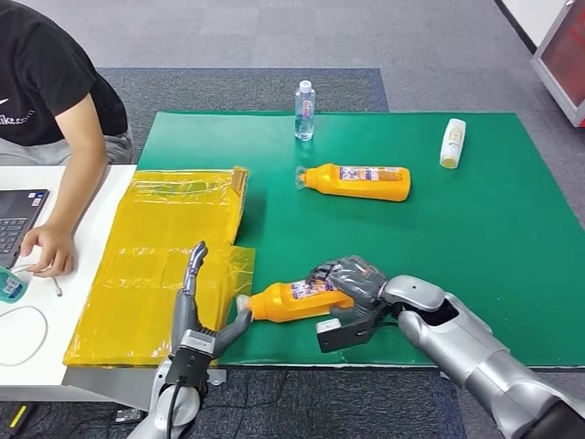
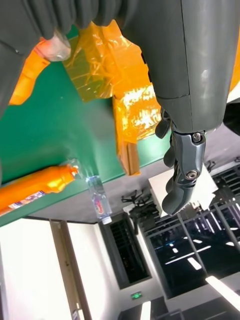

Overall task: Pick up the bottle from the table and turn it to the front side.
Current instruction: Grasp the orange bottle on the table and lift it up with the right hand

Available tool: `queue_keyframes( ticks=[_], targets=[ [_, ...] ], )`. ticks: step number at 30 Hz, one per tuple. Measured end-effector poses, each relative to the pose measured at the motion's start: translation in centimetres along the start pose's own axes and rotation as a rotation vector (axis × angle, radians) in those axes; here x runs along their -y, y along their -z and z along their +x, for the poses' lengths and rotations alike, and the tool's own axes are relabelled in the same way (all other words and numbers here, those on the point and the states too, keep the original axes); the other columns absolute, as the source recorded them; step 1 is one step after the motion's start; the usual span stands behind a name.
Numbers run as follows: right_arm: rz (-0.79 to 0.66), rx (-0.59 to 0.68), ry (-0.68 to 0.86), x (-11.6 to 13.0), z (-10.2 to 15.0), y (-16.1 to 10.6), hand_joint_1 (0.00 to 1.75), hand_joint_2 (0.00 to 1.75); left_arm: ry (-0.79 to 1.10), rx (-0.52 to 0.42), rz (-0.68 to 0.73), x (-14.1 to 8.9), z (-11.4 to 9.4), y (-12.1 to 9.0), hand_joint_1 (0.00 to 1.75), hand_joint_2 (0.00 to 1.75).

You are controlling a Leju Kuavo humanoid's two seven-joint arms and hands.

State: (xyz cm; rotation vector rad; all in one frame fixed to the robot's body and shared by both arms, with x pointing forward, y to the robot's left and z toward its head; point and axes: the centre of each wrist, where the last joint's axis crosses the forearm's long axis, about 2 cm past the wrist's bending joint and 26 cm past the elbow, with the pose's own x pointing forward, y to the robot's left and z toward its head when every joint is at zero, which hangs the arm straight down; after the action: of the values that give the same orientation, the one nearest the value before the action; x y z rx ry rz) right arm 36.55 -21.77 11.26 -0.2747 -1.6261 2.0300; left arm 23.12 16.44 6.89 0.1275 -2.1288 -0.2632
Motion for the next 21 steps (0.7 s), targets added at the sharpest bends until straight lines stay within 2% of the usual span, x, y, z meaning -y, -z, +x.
queue_keyframes(
  ticks=[3, 6, 10, 14, 15, 18, 19, 21],
  targets=[
    [-0.121, 0.021, 0.041, -0.6, 0.4, -0.1, 1.75, 1.75, 0.014, 0.016, 0.025, -0.3, 0.2, 0.3, 0.00, 1.75],
    [-0.353, 0.052, 0.163, -2.0, 1.9, -0.2, 1.75, 1.75, 0.029, 0.042, 0.071, -0.6, 0.8, 0.9, 0.00, 1.75],
    [-0.622, 0.022, 0.280, -3.6, 4.7, 0.0, 1.75, 1.75, 0.058, 0.102, 0.162, -1.4, 2.0, 1.9, 0.00, 1.75],
    [-0.758, -0.017, 0.367, -4.1, 6.3, 0.2, 1.75, 1.75, 0.066, 0.152, 0.209, -2.1, 3.1, 2.4, 0.00, 1.75],
    [-0.779, -0.026, 0.382, -4.2, 6.6, 0.2, 1.48, 1.75, 0.065, 0.160, 0.214, -2.2, 3.3, 2.5, 0.00, 1.75],
    [-0.808, -0.053, 0.395, -4.5, 7.2, 0.2, 0.17, 1.75, 0.064, 0.178, 0.221, -2.6, 3.8, 2.4, 0.00, 1.75],
    [-0.804, -0.066, 0.390, -4.5, 7.4, 0.2, 0.00, 1.75, 0.063, 0.180, 0.221, -2.6, 3.9, 2.4, 0.00, 1.75],
    [-0.773, -0.093, 0.374, -4.7, 7.5, 0.2, 0.00, 1.75, 0.063, 0.180, 0.219, -2.7, 3.9, 2.2, 0.00, 1.75]
  ],
)
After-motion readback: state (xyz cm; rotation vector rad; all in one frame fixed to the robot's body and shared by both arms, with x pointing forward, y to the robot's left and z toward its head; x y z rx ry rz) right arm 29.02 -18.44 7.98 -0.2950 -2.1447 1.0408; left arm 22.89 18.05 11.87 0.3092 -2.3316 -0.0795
